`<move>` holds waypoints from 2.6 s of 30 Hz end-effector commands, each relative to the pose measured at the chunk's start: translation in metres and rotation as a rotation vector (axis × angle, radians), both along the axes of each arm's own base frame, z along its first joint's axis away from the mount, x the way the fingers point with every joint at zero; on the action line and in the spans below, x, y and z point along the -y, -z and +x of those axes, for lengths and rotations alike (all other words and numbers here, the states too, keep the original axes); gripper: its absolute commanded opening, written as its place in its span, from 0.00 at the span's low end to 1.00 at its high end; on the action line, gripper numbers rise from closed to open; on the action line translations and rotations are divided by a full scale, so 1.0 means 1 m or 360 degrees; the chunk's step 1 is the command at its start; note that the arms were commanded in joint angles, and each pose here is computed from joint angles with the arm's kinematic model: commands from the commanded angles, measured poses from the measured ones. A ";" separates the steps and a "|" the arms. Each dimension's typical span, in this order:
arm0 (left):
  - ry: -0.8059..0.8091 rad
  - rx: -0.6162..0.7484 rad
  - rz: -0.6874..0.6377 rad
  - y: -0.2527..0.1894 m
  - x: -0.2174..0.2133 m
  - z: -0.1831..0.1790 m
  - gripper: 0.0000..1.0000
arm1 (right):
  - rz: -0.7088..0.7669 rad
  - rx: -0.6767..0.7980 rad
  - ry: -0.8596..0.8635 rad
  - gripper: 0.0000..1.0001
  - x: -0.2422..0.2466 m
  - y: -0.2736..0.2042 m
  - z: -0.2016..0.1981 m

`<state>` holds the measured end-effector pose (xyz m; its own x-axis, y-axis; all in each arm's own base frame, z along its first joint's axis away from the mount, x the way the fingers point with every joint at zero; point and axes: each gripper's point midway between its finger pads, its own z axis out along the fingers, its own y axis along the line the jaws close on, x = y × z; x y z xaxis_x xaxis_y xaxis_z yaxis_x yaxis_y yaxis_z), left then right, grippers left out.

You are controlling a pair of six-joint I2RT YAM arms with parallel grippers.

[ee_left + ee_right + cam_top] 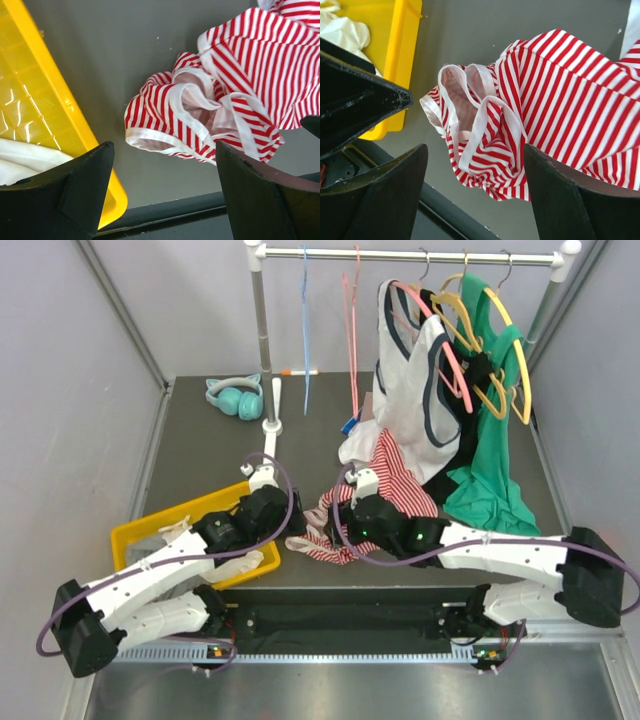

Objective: Place the tank top on the hanger

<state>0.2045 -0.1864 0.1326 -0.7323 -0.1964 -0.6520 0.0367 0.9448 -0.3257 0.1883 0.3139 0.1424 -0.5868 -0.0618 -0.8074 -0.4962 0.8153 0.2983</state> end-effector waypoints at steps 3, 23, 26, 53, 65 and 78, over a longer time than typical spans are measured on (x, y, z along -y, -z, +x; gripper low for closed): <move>-0.0066 -0.0010 -0.0104 0.004 0.000 -0.003 0.85 | -0.0033 0.0001 -0.0015 0.72 -0.018 0.001 0.005; 0.0091 -0.0008 -0.0286 -0.009 0.042 0.006 0.85 | -0.0022 0.0016 0.0177 0.00 -0.003 -0.044 0.056; 0.0161 0.0098 -0.0354 -0.032 0.049 0.010 0.85 | 0.0023 0.0081 0.0226 0.00 0.002 -0.073 0.075; 0.0741 0.0481 -0.0326 -0.087 0.117 0.037 0.67 | 0.0086 -0.0227 0.0118 0.01 -0.003 -0.065 0.061; 0.0830 0.0352 -0.0305 -0.064 0.126 0.030 0.61 | 0.0114 -0.0237 0.0105 0.01 0.000 -0.071 0.060; 0.0647 0.0495 -0.0129 -0.087 0.102 0.056 0.00 | 0.0123 -0.0233 0.0181 0.30 0.027 -0.080 0.067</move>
